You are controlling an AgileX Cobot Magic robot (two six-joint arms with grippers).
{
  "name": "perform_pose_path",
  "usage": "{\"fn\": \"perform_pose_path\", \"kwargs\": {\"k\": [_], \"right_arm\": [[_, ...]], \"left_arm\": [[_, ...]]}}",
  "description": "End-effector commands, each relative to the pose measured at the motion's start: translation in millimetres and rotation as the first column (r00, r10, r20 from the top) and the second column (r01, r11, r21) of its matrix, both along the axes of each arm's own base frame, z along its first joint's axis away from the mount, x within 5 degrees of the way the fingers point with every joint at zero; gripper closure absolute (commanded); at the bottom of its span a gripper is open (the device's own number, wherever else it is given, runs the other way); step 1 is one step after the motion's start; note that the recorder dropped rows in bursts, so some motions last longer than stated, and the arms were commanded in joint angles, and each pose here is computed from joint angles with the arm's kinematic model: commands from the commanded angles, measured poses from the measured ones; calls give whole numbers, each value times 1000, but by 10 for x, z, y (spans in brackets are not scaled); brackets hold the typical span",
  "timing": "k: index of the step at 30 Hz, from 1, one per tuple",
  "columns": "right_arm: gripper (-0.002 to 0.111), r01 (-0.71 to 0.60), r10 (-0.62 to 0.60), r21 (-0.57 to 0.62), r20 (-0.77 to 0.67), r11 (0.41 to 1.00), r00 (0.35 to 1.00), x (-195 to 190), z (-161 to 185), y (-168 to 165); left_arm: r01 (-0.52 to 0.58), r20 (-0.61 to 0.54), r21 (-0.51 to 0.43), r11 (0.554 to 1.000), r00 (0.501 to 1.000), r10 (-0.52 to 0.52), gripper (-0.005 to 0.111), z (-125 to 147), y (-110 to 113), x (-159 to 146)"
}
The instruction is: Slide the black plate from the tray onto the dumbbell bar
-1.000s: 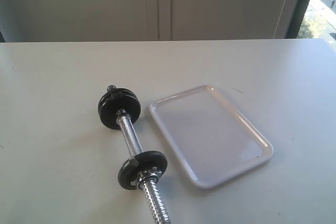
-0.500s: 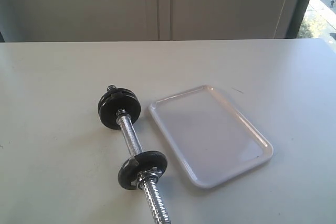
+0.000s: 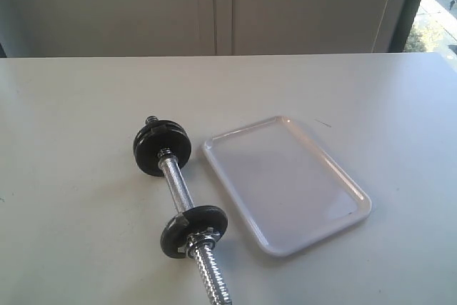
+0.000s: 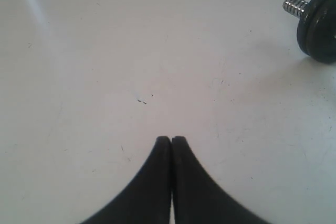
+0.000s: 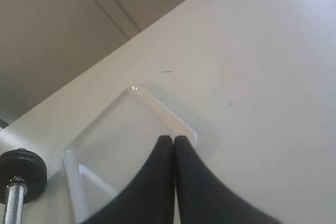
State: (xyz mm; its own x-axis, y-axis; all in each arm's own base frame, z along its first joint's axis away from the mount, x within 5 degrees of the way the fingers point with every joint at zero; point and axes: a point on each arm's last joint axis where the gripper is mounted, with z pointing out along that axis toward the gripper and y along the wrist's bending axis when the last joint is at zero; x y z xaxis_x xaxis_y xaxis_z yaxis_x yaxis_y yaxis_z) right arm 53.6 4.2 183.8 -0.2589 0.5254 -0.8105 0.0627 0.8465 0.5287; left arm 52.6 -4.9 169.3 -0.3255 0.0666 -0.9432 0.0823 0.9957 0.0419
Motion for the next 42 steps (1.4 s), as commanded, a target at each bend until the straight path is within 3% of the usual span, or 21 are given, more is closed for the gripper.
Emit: {"fn": "perform_pose_path", "kwargs": {"k": [1, 3, 5, 42], "right_arm": [[108, -53, 62, -224, 33, 973, 998, 2, 2, 0], [108, -92, 117, -416, 35, 905, 992, 2, 4, 0], [108, -110, 147, -515, 32, 850, 989, 2, 6, 0], [108, -61, 95, -525, 38, 849, 995, 5, 11, -30]], "left_arm": [[7, 3, 1, 1000, 1000, -7, 107, -5, -3, -3], [7, 3, 1, 1000, 1000, -7, 107, -5, -3, -3], [7, 3, 1, 1000, 1000, -7, 107, -5, -3, -3], [7, -1, 1, 1000, 1000, -7, 107, -8, -4, -4]]}}
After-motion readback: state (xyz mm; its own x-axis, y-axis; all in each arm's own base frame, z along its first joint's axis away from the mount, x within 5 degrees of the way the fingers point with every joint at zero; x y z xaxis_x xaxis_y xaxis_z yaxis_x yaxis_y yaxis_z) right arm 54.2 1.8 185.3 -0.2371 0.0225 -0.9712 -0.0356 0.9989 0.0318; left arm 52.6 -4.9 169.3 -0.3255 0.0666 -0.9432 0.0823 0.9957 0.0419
